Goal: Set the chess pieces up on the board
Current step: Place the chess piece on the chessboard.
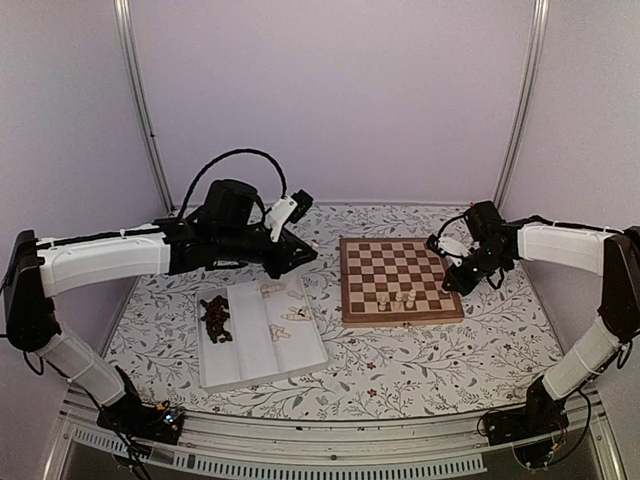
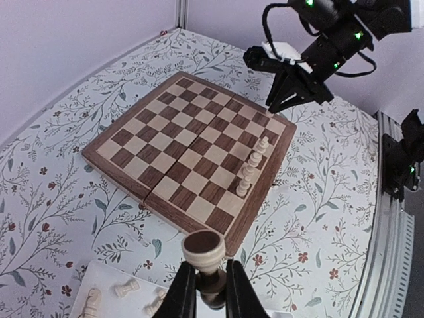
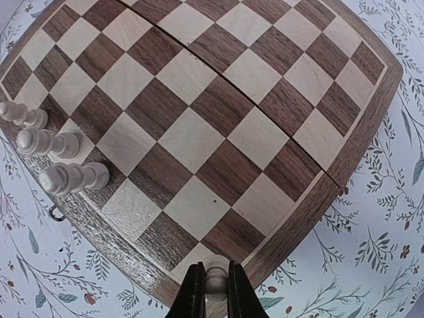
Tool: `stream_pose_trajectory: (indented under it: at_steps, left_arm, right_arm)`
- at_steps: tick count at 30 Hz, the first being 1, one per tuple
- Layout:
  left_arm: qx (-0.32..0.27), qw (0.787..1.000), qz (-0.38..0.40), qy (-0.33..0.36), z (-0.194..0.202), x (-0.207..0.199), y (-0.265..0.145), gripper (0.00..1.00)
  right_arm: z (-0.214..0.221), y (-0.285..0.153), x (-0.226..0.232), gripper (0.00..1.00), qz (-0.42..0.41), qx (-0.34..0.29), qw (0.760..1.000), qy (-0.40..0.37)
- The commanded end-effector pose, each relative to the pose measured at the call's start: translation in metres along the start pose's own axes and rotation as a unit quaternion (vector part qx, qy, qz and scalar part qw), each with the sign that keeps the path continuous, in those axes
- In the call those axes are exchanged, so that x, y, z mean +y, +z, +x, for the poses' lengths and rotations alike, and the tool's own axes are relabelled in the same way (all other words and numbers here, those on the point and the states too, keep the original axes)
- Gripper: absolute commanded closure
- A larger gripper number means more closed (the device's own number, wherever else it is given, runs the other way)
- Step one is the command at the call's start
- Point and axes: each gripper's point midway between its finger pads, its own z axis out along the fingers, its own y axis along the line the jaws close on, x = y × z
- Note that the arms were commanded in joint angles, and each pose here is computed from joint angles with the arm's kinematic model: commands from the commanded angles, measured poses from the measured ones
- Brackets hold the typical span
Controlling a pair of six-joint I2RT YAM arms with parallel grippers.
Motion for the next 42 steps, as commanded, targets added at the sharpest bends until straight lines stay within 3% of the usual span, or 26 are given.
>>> stream_pose_trajectory:
  at_steps: [1, 19, 25, 31, 42]
  left_arm:
    - [-0.025, 0.999, -0.009, 0.020, -0.014, 0.000, -0.011, 1.00]
    - [-0.017, 1.000, -0.009, 0.021, -0.011, 0.000, -0.009, 1.00]
    - [-0.015, 1.000, -0.008, 0.020, -0.010, 0.000, -0.009, 1.00]
    - [-0.014, 1.000, -0.003, 0.020, -0.010, -0.002, -0.008, 1.00]
    - [-0.010, 1.000, 0.001, 0.020, -0.008, -0.003, -0.008, 1.00]
  right_arm:
    - [-0.009, 0.006, -0.010, 1.00, -0.001, -0.006, 1.000, 0.020]
    - [-0.001, 0.025, -0.010, 0.97, -0.012, 0.021, 0.999, 0.031]
    - [0.002, 0.027, -0.011, 0.92, -0.009, 0.027, 0.999, 0.030]
    - [0.002, 0.027, -0.011, 0.81, -0.006, 0.027, 0.999, 0.032]
    - [0.002, 0.026, -0.012, 0.76, -0.005, 0.026, 0.999, 0.033]
